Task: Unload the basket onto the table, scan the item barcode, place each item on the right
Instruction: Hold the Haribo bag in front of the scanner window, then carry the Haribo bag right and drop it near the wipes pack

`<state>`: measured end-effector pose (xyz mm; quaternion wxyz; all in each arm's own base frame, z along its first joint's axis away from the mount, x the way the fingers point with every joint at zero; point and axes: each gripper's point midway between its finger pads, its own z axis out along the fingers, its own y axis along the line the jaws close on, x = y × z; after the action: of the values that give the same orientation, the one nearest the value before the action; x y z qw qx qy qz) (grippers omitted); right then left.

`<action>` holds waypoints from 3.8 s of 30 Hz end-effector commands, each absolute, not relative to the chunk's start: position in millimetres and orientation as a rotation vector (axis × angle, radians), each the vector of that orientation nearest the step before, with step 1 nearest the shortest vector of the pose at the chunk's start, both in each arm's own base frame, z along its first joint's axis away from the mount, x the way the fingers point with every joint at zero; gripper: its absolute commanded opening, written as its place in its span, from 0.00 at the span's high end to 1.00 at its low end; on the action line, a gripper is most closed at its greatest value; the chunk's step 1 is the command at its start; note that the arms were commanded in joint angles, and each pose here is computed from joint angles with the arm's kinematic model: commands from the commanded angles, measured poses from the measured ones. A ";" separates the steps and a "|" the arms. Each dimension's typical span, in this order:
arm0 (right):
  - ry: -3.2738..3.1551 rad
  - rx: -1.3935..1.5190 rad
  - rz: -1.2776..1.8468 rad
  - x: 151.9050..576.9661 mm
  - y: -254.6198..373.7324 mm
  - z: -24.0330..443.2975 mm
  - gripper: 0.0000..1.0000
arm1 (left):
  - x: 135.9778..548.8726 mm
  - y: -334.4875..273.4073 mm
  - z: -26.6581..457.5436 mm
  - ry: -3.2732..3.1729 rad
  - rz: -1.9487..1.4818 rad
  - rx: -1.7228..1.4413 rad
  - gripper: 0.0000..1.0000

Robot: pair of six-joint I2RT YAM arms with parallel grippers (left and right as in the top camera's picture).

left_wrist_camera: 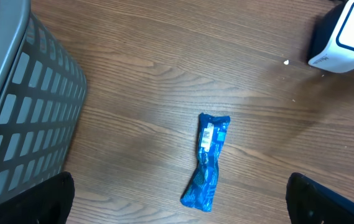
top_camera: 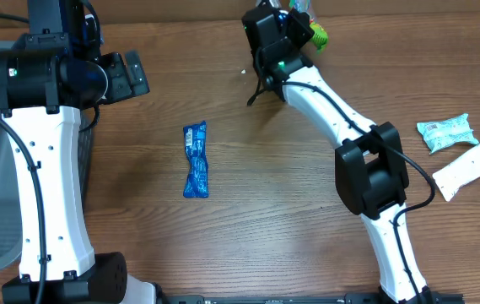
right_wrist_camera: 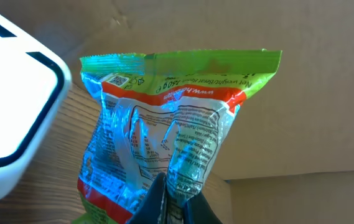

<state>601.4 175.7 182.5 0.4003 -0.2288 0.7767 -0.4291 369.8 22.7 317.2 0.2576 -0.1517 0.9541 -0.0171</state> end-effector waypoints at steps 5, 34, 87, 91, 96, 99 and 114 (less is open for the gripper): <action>1.926 -0.427 -1.108 584.5 188.4 201.4 0.96 | 370.7 21.3 324.5 2.567 -0.039 -0.387 0.00; 1.938 -0.379 -1.223 584.2 179.0 164.8 0.96 | 370.7 21.3 324.6 2.567 -0.039 -0.387 0.00; 1.815 -0.352 -1.032 529.7 262.2 250.7 0.97 | 370.7 21.3 324.5 2.567 -0.039 -0.387 0.00; 1.940 -0.484 -0.742 503.5 281.4 257.5 0.97 | 370.7 21.4 324.5 2.567 -0.039 -0.387 0.00; 2.160 -0.470 -0.269 466.7 285.4 265.0 0.96 | 370.7 21.3 324.6 2.567 -0.039 -0.387 0.00; 2.278 -0.426 -0.015 447.8 277.6 272.5 0.96 | 370.7 21.3 324.5 2.567 -0.039 -0.387 0.00; 2.733 0.063 0.572 425.8 128.8 248.8 0.96 | 370.7 21.3 324.5 2.567 -0.039 -0.387 0.00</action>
<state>425.6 138.5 239.0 0.1836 -0.0066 0.9712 0.1517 369.8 22.8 317.2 0.2576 -0.1519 0.9541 -0.0170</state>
